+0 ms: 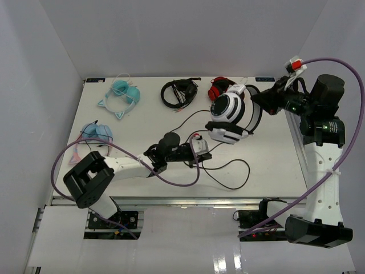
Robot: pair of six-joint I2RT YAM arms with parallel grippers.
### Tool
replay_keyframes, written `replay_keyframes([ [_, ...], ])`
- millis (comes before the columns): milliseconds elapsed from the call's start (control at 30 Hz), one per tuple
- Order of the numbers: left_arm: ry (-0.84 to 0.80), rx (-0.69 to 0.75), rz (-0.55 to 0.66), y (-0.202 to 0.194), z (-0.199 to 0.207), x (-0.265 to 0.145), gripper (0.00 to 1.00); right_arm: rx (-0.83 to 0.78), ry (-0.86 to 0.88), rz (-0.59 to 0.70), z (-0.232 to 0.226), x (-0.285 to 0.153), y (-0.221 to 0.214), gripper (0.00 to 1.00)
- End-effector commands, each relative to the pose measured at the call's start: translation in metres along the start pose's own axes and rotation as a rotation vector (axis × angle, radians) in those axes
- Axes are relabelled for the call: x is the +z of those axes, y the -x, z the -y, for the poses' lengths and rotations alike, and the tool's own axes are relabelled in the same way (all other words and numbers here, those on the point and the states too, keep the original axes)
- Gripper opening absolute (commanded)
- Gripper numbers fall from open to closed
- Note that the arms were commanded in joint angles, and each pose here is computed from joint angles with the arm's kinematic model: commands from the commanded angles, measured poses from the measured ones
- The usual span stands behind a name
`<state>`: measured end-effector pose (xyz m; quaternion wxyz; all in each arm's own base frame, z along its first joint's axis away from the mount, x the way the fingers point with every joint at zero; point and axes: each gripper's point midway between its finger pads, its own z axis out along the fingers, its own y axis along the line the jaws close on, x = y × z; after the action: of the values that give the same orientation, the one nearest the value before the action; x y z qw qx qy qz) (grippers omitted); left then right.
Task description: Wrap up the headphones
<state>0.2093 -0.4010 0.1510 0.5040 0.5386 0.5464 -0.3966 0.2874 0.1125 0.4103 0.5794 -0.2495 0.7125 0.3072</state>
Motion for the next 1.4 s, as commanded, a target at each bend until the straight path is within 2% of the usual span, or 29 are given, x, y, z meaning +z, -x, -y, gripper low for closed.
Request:
replay_keyframes([
  [0, -0.048, -0.013, 0.043, 0.027, -0.004, -0.025, 0.08, -0.186, 0.17, -0.078, -0.028, -0.011, -0.027, 0.08],
  [33, -0.058, -0.017, 0.043, 0.029, -0.005, -0.026, 0.08, -0.26, 0.178, -0.098, -0.026, -0.012, -0.032, 0.08],
  [133, -0.111, -0.059, 0.034, 0.034, -0.003, -0.03, 0.08, -0.343, 0.16, -0.196, -0.018, -0.013, -0.061, 0.08],
  [300, -0.18, -0.139, -0.031, 0.039, 0.0, -0.036, 0.08, -0.516, 0.044, -0.341, 0.002, -0.011, -0.108, 0.08],
  [567, -0.212, -0.312, -0.138, 0.057, 0.002, -0.059, 0.07, -0.694, -0.143, -0.41, 0.035, 0.005, -0.12, 0.08],
  [833, -0.303, -0.443, -0.161, 0.083, 0.013, -0.067, 0.07, -0.862, -0.26, -0.447, 0.038, 0.027, -0.117, 0.08],
  [967, -0.334, -0.52, -0.151, 0.098, 0.013, -0.067, 0.08, -0.879, -0.355, -0.456, 0.045, 0.032, -0.119, 0.08],
  [1167, -0.376, -0.738, -0.132, 0.12, 0.009, -0.067, 0.13, -0.839, -0.521, -0.375, 0.057, 0.036, -0.104, 0.08],
  [1367, -0.337, -0.912, 0.005, 0.156, -0.02, -0.064, 0.18, -0.821, -0.575, -0.323, 0.055, 0.044, -0.103, 0.08],
])
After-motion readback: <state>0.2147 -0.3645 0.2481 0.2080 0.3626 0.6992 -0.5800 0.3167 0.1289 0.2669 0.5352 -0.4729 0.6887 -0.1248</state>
